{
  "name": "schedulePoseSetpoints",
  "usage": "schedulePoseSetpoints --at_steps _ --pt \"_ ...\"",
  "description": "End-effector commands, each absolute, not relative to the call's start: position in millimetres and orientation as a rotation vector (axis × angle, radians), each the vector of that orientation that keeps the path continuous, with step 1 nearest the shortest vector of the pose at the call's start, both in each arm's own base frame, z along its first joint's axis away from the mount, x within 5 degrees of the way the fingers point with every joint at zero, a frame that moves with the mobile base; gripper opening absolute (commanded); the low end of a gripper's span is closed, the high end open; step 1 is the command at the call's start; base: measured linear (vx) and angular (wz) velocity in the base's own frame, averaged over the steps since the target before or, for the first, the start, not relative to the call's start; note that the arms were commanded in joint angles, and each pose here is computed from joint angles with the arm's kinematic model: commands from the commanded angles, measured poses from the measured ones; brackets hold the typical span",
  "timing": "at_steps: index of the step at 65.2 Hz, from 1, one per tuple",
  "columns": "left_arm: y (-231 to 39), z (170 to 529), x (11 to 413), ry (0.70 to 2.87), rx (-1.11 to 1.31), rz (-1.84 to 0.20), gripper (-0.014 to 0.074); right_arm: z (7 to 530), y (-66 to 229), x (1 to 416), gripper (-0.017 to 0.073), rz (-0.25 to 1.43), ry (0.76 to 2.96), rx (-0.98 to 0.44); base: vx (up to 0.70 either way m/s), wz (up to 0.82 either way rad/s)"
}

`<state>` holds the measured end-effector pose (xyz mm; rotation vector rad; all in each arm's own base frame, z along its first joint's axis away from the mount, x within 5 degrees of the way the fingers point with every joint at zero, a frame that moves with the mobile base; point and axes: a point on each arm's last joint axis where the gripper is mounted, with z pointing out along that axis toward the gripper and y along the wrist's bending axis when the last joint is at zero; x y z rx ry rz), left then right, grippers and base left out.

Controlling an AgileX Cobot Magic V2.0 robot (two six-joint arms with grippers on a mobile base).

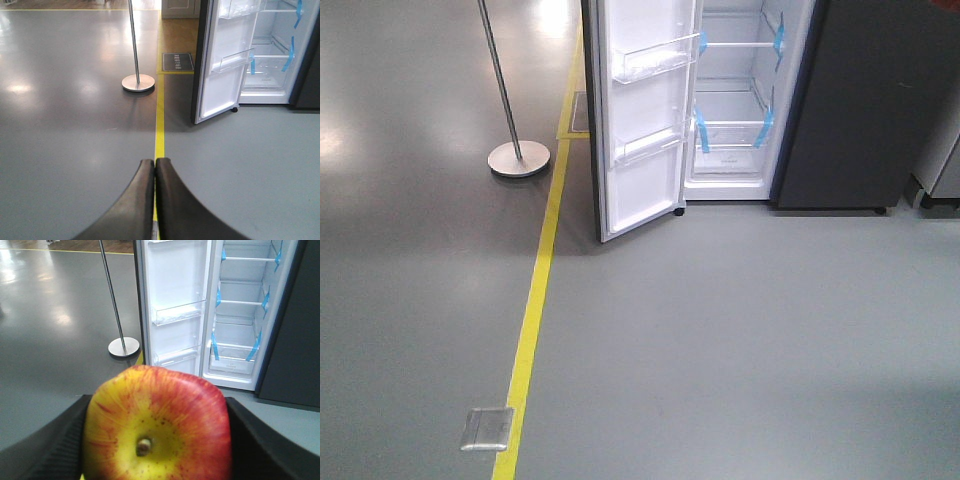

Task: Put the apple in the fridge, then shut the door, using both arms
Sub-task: 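Approach the refrigerator opening, stopping beside the open door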

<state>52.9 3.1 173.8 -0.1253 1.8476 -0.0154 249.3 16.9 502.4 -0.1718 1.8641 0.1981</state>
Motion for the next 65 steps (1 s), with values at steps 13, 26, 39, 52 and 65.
schedulePoseSetpoints --at_steps 13,26,39,52,65 --pt "2.9 186.4 53.1 1.747 -0.122 -0.026 -0.0006 524.8 15.3 238.2 0.0158 0.186 1.728 -0.150 0.22 -0.02" --pt "2.9 186.4 53.1 1.747 -0.122 -0.026 -0.0006 524.8 15.3 238.2 0.0158 0.186 1.728 -0.150 0.20 -0.01" --pt "2.9 186.4 53.1 1.747 -0.122 -0.026 -0.0006 524.8 15.3 238.2 0.0158 0.186 1.728 -0.150 0.19 0.01" --pt "2.9 186.4 53.1 1.747 -0.122 -0.026 -0.0006 524.8 15.3 238.2 0.0158 0.186 1.728 -0.150 0.19 0.02" --pt "2.9 186.4 53.1 1.747 -0.122 -0.026 -0.0006 524.8 15.3 238.2 0.0158 0.186 1.728 -0.150 0.18 0.01"
